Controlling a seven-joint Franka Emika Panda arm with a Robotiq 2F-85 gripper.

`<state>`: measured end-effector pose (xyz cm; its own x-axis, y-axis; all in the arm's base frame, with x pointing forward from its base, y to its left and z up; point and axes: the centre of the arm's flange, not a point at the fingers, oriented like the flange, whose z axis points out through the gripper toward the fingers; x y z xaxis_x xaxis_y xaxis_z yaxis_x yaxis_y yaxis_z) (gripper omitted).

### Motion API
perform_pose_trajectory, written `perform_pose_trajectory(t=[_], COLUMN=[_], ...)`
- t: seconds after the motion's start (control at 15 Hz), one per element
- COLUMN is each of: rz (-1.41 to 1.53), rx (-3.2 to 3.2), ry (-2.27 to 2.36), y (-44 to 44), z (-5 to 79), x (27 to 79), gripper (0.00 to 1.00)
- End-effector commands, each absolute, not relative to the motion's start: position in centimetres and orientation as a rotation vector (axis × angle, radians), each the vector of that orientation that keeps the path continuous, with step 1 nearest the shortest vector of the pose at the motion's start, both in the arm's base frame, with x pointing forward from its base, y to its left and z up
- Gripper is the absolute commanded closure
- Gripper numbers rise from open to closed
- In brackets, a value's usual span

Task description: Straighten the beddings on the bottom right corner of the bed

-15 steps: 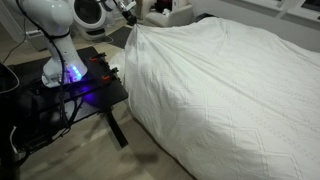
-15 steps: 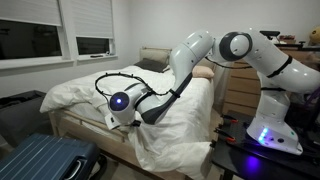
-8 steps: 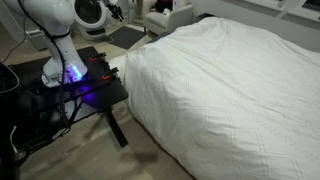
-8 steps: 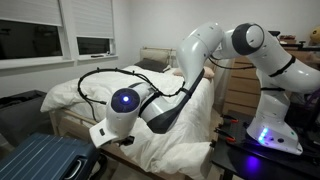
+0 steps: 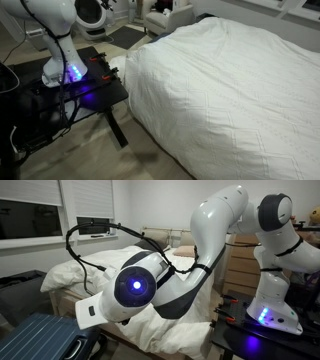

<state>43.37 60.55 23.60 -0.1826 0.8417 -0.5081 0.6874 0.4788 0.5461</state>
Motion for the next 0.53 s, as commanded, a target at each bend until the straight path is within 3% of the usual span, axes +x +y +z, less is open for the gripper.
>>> perform_pose_trajectory(t=[0.0, 0.47], rz=[0.204, 0.022], rx=[1.322, 1.431], ry=[1.716, 1.282], y=[56.7, 48.8], z=[24.6, 25.6], x=[45.3, 49.1], gripper=[0.00, 0.00])
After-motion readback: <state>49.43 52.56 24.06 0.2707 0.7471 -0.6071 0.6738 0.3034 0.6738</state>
